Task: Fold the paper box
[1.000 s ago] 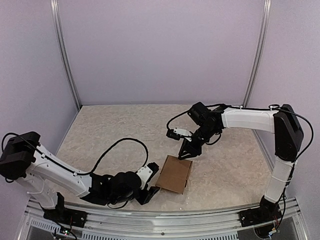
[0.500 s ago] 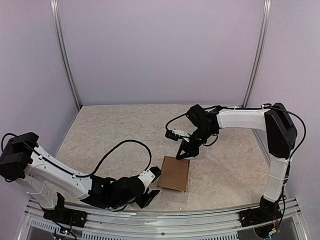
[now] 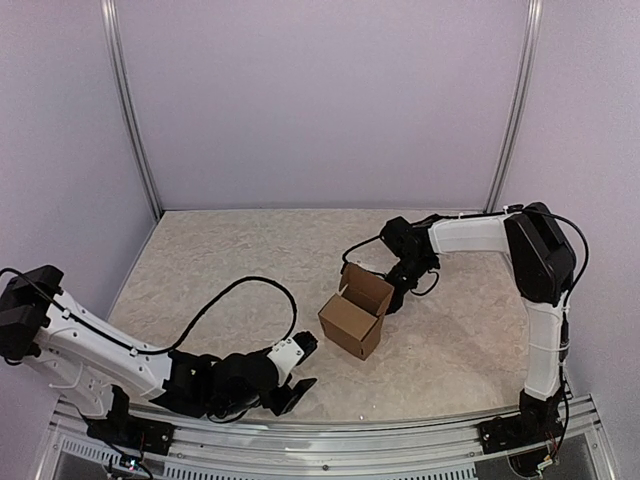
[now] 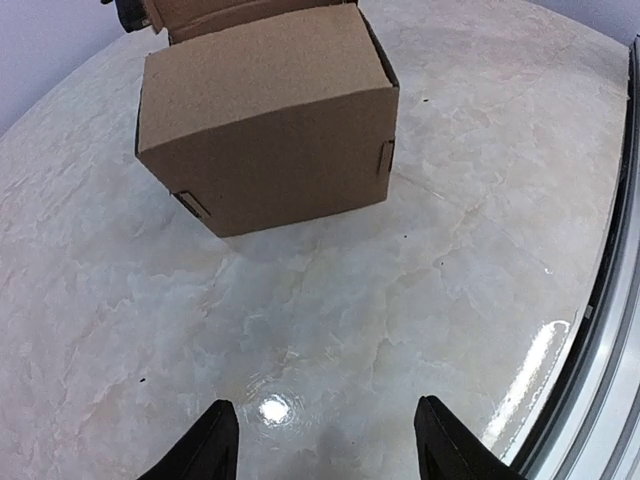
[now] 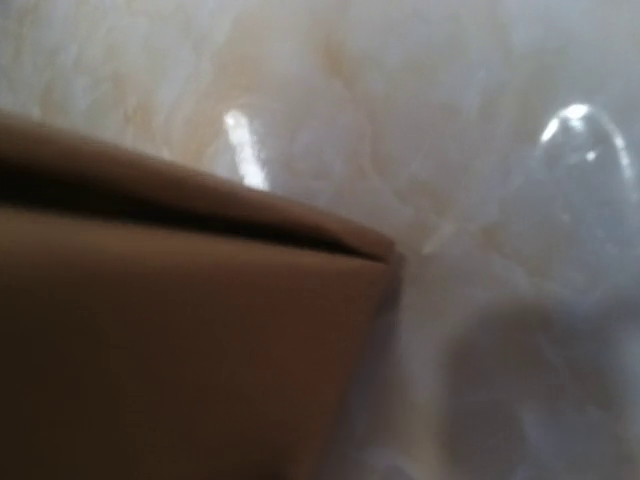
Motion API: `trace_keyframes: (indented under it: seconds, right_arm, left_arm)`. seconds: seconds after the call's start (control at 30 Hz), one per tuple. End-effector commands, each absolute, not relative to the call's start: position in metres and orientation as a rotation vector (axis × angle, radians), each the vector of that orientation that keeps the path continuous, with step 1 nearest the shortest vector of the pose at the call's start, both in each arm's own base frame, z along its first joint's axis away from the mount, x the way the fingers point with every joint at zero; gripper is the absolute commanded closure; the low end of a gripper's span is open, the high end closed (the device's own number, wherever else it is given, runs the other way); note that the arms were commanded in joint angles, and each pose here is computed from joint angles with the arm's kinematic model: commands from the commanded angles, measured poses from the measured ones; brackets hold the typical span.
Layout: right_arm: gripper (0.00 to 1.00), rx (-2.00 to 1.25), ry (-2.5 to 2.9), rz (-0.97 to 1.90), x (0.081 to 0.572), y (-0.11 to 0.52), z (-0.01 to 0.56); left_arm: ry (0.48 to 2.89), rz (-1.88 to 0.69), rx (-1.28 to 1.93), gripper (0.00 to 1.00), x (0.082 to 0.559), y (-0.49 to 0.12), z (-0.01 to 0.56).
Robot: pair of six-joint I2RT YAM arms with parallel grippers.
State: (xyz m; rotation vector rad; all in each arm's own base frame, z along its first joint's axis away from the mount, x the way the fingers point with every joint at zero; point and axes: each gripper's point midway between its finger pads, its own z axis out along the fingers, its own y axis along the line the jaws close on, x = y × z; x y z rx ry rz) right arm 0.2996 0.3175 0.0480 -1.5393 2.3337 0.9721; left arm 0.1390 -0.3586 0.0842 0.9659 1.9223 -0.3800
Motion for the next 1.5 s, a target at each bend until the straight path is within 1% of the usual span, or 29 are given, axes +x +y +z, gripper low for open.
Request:
trace_keyframes:
  seconds: [0.0,0.23,0.33,0.5,0.77,0.87,1.0,1.17,1.3,1.47]
  right_arm:
    - [0.9,-1.524,2.332,1.03,0.301,0.32,0.054]
    - [0.89,-1.488,2.35,1.016,0.305,0.314,0.055]
    - [0.86,-1.42,2.381,0.966,0.317,0.306,0.06]
    - [0.81,-1.358,2.425,0.839,0.326,0.291,0.075]
    - [0.74,-1.386,2.433,0.765,0.308,0.273,0.107]
    - [0.71,-1.424,2.395,0.824,0.296,0.272,0.12]
    - [0.68,-1.462,2.346,0.996,0.275,0.28,0.133]
    - [0.65,-1.486,2.32,1.157,0.259,0.287,0.138]
    - [0.59,-1.487,2.3,1.184,0.257,0.288,0.141]
    - [0.57,-1.476,2.296,1.161,0.261,0.288,0.144]
  left_arm:
    - [1.883,-0.364,0.954,0.41,0.153,-0.361,0.086]
    - [1.848,-0.405,0.935,0.42,0.182,-0.368,0.098]
    - [1.842,-0.428,0.914,0.42,0.197,-0.367,0.105]
    - [1.821,-0.535,0.882,0.42,0.219,-0.379,0.125]
    - [1.874,-0.537,0.933,0.41,0.246,-0.407,0.113]
    - [1.883,-0.546,0.942,0.41,0.252,-0.413,0.113]
    - [1.889,-0.57,0.952,0.41,0.259,-0.419,0.115]
    - [1.902,-0.606,0.976,0.42,0.261,-0.425,0.11]
    - [1.909,-0.651,0.997,0.42,0.258,-0.433,0.105]
    - [1.894,-0.693,1.017,0.42,0.255,-0.44,0.106]
